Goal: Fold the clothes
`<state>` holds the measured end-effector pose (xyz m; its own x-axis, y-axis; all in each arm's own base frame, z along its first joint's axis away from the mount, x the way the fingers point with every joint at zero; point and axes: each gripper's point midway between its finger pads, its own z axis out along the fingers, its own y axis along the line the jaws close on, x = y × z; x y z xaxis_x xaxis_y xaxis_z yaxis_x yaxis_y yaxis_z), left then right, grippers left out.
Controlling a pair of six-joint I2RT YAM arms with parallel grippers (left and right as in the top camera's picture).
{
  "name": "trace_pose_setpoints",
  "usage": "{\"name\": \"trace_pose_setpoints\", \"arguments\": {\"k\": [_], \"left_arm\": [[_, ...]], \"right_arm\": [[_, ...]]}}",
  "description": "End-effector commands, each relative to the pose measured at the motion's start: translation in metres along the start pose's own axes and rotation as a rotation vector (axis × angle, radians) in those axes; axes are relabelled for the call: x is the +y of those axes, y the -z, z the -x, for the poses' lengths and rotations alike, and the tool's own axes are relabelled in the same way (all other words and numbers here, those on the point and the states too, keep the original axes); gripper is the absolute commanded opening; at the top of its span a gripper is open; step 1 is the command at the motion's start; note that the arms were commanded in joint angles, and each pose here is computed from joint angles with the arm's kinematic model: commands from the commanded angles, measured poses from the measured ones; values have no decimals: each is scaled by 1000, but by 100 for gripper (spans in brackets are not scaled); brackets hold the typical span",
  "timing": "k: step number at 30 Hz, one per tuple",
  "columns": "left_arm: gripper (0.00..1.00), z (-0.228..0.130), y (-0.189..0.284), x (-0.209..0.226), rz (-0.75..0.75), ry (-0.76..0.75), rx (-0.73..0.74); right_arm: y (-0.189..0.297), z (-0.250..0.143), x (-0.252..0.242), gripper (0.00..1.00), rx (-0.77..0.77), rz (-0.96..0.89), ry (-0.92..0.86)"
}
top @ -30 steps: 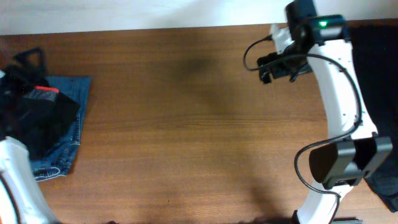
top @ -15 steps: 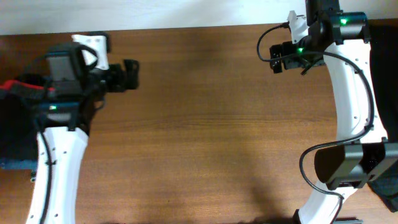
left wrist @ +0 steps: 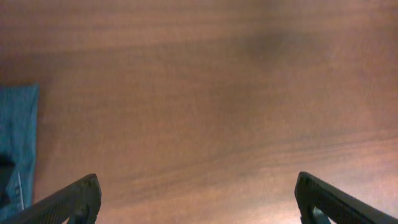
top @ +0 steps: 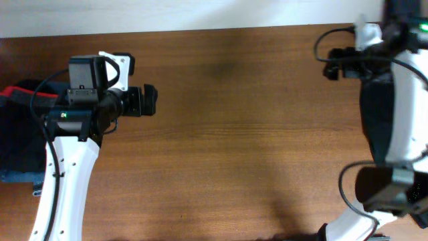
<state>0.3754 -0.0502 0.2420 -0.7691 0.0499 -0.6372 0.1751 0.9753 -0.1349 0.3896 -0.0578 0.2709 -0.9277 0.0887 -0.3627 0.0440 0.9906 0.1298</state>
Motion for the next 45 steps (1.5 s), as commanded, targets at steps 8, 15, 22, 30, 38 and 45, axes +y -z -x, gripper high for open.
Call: {"name": "trace_pose_setpoints", "arguments": {"k": [8,15,22,30,38,45], "left_arm": [[99,-9,60,-9,27,-50,-64],[99,-21,116,-1,125,23,-215],[99,-55,144,-2,142,39,-327],[99,-69,146,-3,138,39,-317],[99,-74,144,-3,139,42,-297],[99,-74,144,-3,139,42,-297]], "right_arm": [[68,-47,25,99,-163,5,37],[75,-111,47,99,-315,11,158],[78,-164,59,99,-443,6,219],[87,-182,61,99,-496,0,227],[86,-181,61,99,-490,1,226],[86,-181,57,99,-490,-21,223]]}}
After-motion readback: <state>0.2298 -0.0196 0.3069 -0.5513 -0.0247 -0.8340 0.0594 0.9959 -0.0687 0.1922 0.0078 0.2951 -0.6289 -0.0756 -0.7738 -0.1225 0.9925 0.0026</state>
